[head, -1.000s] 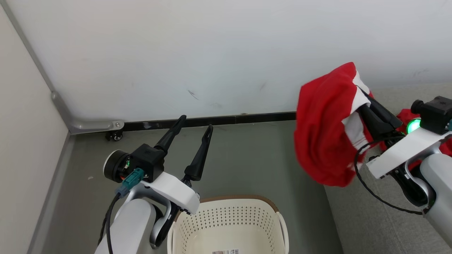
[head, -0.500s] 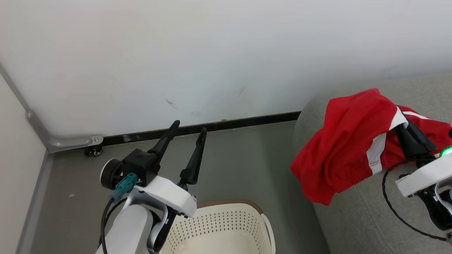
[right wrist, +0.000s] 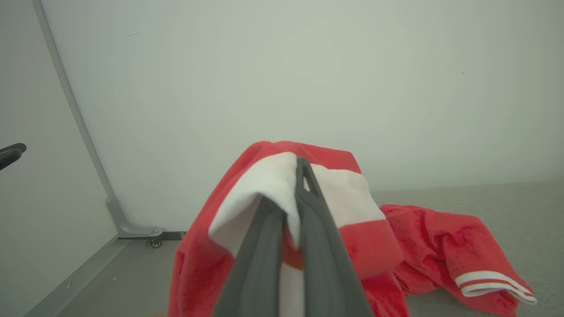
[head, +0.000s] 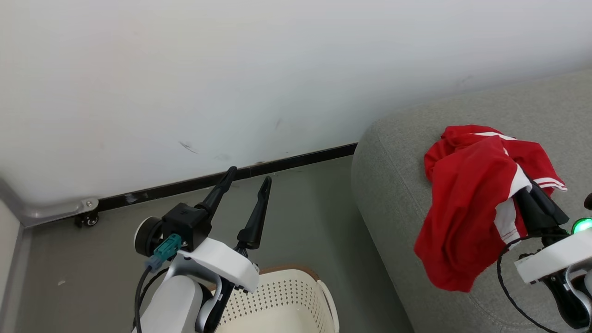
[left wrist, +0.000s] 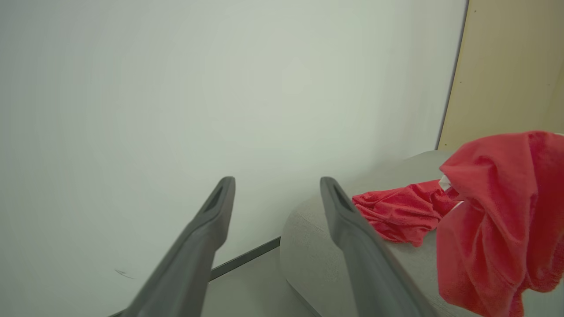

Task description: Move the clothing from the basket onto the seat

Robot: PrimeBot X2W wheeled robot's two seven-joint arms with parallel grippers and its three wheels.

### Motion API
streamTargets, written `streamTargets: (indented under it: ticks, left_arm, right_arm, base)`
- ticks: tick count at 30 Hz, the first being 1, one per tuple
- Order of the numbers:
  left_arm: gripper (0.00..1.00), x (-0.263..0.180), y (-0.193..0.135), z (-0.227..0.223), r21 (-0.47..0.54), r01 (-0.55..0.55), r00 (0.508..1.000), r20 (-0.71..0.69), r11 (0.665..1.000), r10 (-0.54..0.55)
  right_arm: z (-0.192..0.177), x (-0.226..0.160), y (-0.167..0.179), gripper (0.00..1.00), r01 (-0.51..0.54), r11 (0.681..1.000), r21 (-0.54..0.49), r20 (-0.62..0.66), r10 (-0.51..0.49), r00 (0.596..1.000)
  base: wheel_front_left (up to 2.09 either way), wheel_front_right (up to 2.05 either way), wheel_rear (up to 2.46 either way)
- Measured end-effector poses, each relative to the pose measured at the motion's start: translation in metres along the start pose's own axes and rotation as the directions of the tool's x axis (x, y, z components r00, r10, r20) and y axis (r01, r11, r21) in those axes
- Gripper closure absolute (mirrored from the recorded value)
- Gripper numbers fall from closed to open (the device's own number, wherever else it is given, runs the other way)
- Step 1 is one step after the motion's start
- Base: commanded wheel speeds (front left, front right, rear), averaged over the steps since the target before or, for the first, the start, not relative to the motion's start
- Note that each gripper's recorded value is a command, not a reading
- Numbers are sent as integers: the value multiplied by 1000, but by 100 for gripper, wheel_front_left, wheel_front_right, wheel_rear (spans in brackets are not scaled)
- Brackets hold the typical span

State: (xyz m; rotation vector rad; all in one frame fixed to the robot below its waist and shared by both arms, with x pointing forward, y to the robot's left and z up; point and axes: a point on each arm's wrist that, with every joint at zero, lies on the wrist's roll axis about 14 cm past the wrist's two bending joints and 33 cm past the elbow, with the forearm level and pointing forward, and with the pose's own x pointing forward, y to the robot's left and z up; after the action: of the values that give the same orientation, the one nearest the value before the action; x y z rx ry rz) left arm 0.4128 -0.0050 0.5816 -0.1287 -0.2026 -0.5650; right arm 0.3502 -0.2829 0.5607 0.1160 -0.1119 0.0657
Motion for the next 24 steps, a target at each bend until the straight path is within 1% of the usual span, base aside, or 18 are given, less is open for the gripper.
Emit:
streamTargets:
  ticks: [3, 6, 11, 17, 19, 24]
  left_arm:
    - [0, 2, -6, -5, -10, 12, 1000, -10, 1000, -13]
    - [0, 4, -11, -10, -16, 22, 1000, -19, 1000, -22]
    - [0, 9, -15, -13, -24, 30, 999, -23, 999, -31]
    - [0, 7, 2, -23, -15, -25, 999, -44, 1000, 24]
    - [0, 8, 7, -23, -15, -39, 998, -42, 999, 38]
    - [0, 8, 25, -24, -2, -86, 996, -37, 996, 86]
  right_arm:
    - [-3, -9, -4, 100, 17, 1000, -2, -4, -17, 1000]
    - [2, -14, -8, 100, 37, 999, 5, 15, -37, 999]
    - [1, -22, -15, 100, 67, 998, 9, 0, -67, 998]
    - [6, -24, -29, 100, 108, 994, 2, -15, -108, 994]
    - [18, -18, -35, 100, 118, 993, -12, 3, -118, 993]
    - [69, 2, -60, 100, 164, 985, -54, 93, -159, 983]
  base:
    - [0, 0, 0]
    - [0, 0, 0]
    - [0, 0, 0]
    - [0, 0, 0]
    - [0, 0, 0]
    - [0, 0, 0]
